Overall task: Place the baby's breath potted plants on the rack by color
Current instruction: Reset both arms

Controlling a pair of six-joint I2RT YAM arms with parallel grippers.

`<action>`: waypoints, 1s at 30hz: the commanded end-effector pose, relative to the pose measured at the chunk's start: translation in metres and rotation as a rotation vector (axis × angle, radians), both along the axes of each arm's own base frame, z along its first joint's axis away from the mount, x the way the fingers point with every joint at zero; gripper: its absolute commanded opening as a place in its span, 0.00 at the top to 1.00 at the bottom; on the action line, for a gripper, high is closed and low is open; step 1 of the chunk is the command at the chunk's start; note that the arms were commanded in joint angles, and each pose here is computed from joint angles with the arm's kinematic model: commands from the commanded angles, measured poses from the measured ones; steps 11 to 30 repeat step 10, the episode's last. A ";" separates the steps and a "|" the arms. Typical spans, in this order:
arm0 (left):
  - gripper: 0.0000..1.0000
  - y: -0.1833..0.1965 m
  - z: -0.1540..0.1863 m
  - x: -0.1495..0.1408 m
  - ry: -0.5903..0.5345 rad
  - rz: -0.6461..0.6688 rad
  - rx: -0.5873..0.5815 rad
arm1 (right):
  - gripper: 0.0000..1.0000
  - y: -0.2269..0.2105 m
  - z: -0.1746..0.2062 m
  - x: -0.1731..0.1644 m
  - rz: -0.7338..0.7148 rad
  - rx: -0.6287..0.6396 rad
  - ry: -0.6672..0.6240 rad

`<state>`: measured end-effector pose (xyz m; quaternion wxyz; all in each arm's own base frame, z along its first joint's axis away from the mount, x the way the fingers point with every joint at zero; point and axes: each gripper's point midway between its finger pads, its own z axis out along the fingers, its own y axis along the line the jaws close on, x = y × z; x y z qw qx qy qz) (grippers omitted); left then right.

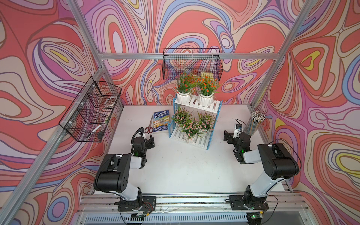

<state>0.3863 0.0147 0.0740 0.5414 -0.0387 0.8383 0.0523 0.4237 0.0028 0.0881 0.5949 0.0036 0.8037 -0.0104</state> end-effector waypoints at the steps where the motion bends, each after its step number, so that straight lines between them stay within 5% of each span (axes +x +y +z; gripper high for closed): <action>1: 0.00 0.000 0.014 0.007 -0.055 -0.006 -0.003 | 0.02 -0.006 0.003 0.006 -0.009 0.023 0.001; 30: 0.00 0.000 0.013 0.007 -0.052 -0.006 -0.003 | 0.02 -0.008 0.005 0.005 -0.012 0.020 -0.007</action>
